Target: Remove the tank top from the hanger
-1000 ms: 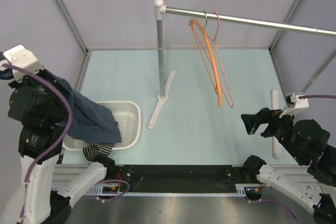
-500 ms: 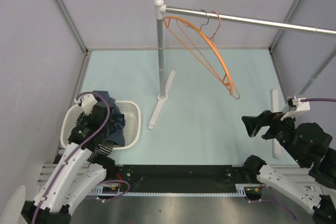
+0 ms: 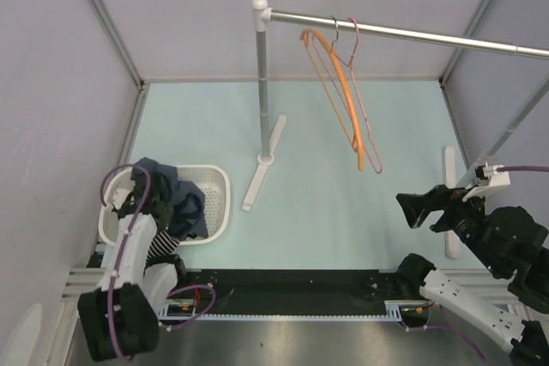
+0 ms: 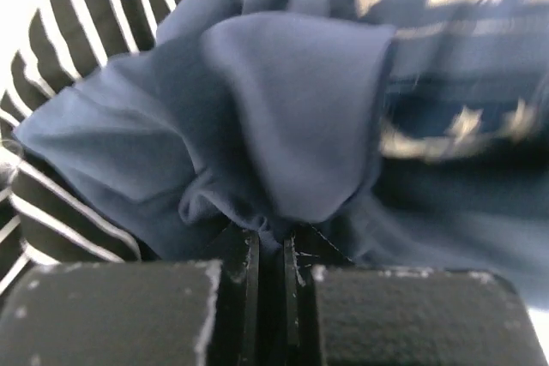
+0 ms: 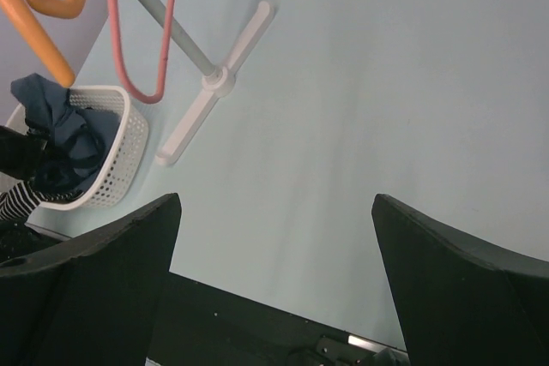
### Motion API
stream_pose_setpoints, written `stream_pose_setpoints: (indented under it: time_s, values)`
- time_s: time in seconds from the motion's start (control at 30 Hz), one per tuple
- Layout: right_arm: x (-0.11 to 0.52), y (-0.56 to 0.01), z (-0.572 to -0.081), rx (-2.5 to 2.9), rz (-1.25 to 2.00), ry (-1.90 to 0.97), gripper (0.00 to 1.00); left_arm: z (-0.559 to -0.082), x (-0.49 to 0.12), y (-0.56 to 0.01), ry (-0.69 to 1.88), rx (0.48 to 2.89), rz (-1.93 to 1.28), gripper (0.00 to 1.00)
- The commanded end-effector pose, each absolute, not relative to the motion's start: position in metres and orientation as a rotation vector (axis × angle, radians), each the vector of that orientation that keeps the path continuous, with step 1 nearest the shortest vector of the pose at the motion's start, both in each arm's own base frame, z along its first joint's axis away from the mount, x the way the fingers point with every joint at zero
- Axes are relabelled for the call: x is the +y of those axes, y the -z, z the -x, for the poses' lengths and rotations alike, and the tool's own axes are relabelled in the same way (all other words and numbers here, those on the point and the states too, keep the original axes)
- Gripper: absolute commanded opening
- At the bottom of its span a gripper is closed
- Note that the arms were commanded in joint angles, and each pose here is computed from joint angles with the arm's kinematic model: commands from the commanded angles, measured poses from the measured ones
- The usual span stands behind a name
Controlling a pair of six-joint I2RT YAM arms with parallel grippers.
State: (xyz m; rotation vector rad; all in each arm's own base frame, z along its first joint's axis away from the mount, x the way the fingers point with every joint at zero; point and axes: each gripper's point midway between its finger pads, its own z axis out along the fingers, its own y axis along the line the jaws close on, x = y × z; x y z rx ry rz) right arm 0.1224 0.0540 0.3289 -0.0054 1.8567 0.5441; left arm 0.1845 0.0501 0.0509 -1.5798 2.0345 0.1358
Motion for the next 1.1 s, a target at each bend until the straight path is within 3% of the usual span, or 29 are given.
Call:
stream_pose_setpoints:
  time_s: [0.0, 0.1, 0.13, 0.2, 0.23, 0.33, 0.43, 0.87, 0.97, 1.07]
  values:
    - [0.055, -0.331, -0.119, 1.843, -0.009, -0.585, 1.0, -0.217, 0.031, -0.023, 0.136, 2.14, 1.606, 0.03]
    - [0.055, -0.33, -0.118, 1.844, -0.009, -0.587, 1.0, -0.218, 0.035, -0.031, 0.107, 2.159, 1.544, 0.13]
    - [0.055, -0.33, -0.118, 1.842, -0.009, -0.59, 1.0, -0.219, 0.039, -0.037, 0.095, 2.134, 1.519, 0.3]
    - [0.056, -0.328, -0.118, 1.847, -0.004, -0.588, 1.0, -0.219, 0.058, -0.068, 0.013, 2.025, 1.434, 0.49]
    - [0.057, -0.328, -0.119, 1.847, 0.0, -0.59, 1.0, -0.218, 0.064, -0.081, -0.011, 1.981, 1.416, 0.72]
    - [0.06, -0.324, -0.121, 1.856, 0.012, -0.581, 1.0, -0.21, 0.079, -0.126, -0.08, 1.884, 1.348, 0.99]
    - [0.065, -0.322, -0.123, 1.859, 0.027, -0.586, 1.0, -0.202, 0.077, -0.146, -0.079, 1.88, 1.328, 1.0]
    - [0.066, -0.324, -0.119, 1.83, 0.044, -0.625, 1.0, -0.135, 0.044, -0.113, -0.082, 2.056, 1.603, 0.98]
    - [0.066, -0.326, -0.117, 1.821, 0.046, -0.634, 1.0, -0.136, 0.034, -0.092, -0.03, 2.104, 1.637, 0.9]
    - [0.065, -0.327, -0.116, 1.815, 0.054, -0.638, 1.0, -0.137, 0.032, -0.08, -0.033, 2.125, 1.665, 0.68]
